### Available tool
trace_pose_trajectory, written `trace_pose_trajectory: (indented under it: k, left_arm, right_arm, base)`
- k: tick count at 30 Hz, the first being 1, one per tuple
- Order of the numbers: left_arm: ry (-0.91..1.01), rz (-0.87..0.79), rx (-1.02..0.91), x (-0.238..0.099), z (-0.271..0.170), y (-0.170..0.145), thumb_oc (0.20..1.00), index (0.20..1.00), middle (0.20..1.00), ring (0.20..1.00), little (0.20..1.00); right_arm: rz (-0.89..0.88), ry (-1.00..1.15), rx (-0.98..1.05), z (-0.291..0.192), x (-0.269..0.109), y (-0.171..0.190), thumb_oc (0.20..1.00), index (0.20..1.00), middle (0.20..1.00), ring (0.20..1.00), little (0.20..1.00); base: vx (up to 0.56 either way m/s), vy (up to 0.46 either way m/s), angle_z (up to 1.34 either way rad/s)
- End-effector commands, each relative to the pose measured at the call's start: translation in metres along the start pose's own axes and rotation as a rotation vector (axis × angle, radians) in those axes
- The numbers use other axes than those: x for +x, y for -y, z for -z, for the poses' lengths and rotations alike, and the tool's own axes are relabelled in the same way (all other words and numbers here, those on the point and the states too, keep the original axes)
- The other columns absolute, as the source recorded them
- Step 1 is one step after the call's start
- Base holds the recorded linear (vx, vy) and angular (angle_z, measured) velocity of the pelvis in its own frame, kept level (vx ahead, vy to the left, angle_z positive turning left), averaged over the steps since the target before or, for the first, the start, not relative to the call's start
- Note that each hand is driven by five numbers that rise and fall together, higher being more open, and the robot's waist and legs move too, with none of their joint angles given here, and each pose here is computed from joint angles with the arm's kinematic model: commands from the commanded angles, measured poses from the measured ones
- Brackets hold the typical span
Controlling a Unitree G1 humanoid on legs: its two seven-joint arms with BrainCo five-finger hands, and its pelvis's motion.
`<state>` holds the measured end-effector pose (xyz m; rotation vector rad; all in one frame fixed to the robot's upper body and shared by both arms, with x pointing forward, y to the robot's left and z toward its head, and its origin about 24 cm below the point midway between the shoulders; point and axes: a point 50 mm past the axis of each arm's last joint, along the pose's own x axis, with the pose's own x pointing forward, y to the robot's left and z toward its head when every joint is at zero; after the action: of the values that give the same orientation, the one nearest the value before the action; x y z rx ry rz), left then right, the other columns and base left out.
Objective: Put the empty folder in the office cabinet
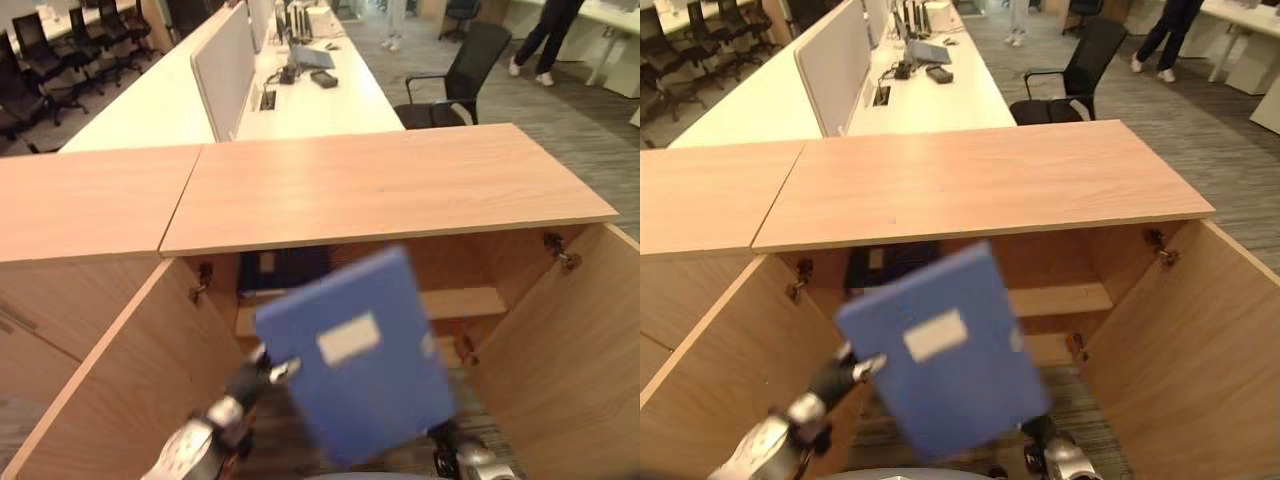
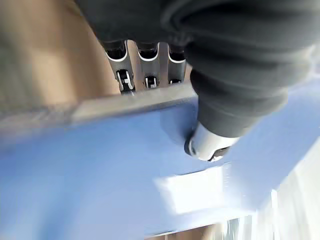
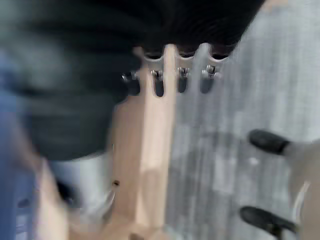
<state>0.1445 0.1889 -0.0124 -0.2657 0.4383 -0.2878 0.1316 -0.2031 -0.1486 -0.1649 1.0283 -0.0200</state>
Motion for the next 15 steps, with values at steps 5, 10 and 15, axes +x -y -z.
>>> trace_pose_trajectory:
  k: [5,10,15]
  left_arm:
    - [0.311,0.04,0.032,0.02,-0.063,0.005,0.2,0.2,0.2,0.2,0.2]
    - [0.265,-0.072,0.073,0.013,-0.051,-0.009,0.2,0.2,0.2,0.2,0.2]
    - [0.248,-0.167,0.111,0.006,-0.045,-0.024,0.2,0.2,0.2,0.2,0.2]
  right_arm:
    - [-0.001,0.004,0.05,0.002,0.0,-0.007,1.0,1.0,1.0,1.0,1.0]
    - [0.057,-0.021,0.132,0.014,-0.005,0.005,1.0,1.0,1.0,1.0,1.0]
    - [0.147,-0.03,0.211,0.023,-0.011,0.028,1.0,1.0,1.0,1.0,1.0]
  base:
    - [0.0,-0.001,0.02]
    - [0.0,0.0,0.0]
    - [0.0,0.0,0.0]
